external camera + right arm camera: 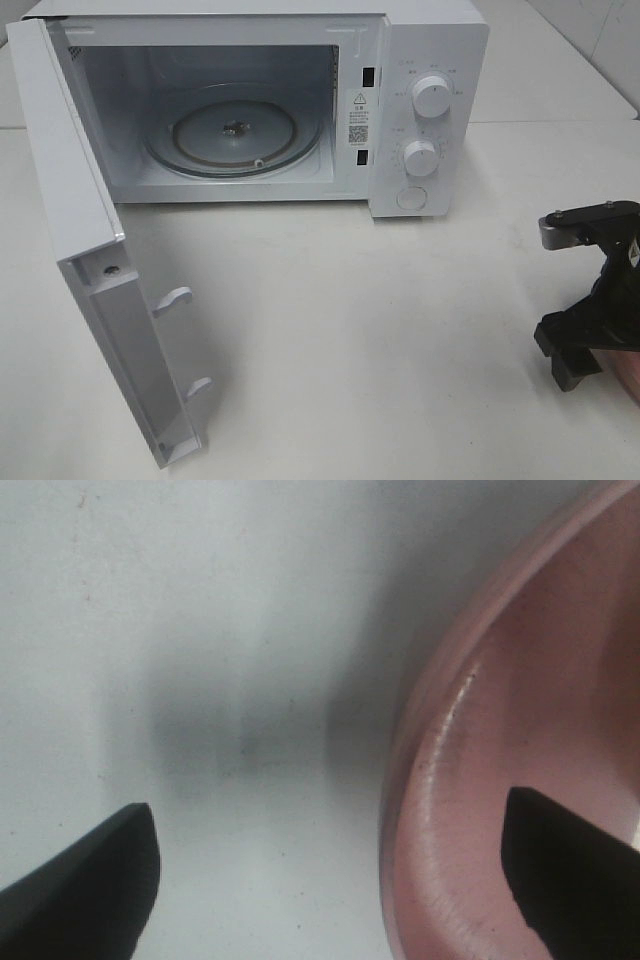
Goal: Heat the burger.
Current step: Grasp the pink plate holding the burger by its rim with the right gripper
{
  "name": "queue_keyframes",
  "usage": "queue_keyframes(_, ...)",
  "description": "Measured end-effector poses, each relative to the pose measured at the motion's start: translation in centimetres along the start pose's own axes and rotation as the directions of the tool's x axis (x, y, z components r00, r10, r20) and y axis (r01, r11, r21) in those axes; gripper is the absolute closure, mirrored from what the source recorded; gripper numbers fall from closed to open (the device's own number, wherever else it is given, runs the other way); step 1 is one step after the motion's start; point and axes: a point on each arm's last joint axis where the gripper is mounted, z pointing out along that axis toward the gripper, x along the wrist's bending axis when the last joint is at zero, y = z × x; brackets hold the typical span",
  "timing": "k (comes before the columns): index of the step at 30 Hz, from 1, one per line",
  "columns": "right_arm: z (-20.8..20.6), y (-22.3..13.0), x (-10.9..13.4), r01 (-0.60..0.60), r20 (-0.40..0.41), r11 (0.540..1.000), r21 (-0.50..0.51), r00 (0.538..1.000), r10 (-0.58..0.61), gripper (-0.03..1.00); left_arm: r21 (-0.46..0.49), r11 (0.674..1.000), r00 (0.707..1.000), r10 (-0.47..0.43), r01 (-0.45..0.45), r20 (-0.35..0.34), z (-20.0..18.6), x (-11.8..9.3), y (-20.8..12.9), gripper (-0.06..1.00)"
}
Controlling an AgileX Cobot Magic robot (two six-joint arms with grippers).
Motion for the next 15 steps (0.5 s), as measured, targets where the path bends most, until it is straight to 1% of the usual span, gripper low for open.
queue_keyframes(8, 1.13, 0.13, 0.18, 0.006, -0.001, 0.999, 0.032, 1.0, -0.006, 0.1, 0.0, 1.0, 1.0, 0.0, 0.0, 0.0, 0.0, 0.0, 0.0, -0.03)
queue_keyframes(11, 1.17, 0.14, 0.18, 0.006, -0.001, 0.999, 0.033, 1.0, -0.006, 0.14, 0.0, 1.0, 1.0, 0.0, 0.0, 0.0, 0.0, 0.0, 0.0, -0.03)
queue_keyframes(12, 1.17, 0.14, 0.18, 0.006, -0.001, 0.999, 0.033, 1.0, -0.006, 0.18, 0.0, 1.0, 1.0, 0.0, 0.0, 0.0, 0.0, 0.0, 0.0, -0.03)
queue_keyframes(13, 1.17, 0.14, 0.18, 0.006, -0.001, 0.999, 0.033, 1.0, -0.006, 0.18, 0.0, 1.0, 1.0, 0.0, 0.0, 0.0, 0.0, 0.0, 0.0, -0.03)
queue_keyframes(14, 1.17, 0.14, 0.18, 0.006, -0.001, 0.999, 0.033, 1.0, -0.006, 0.23, 0.0, 1.0, 1.0, 0.0, 0.0, 0.0, 0.0, 0.0, 0.0, -0.03)
queue_keyframes(15, 1.17, 0.14, 0.18, 0.006, -0.001, 0.999, 0.033, 1.0, -0.006, 0.23, 0.0, 1.0, 1.0, 0.0, 0.0, 0.0, 0.0, 0.0, 0.0, -0.03)
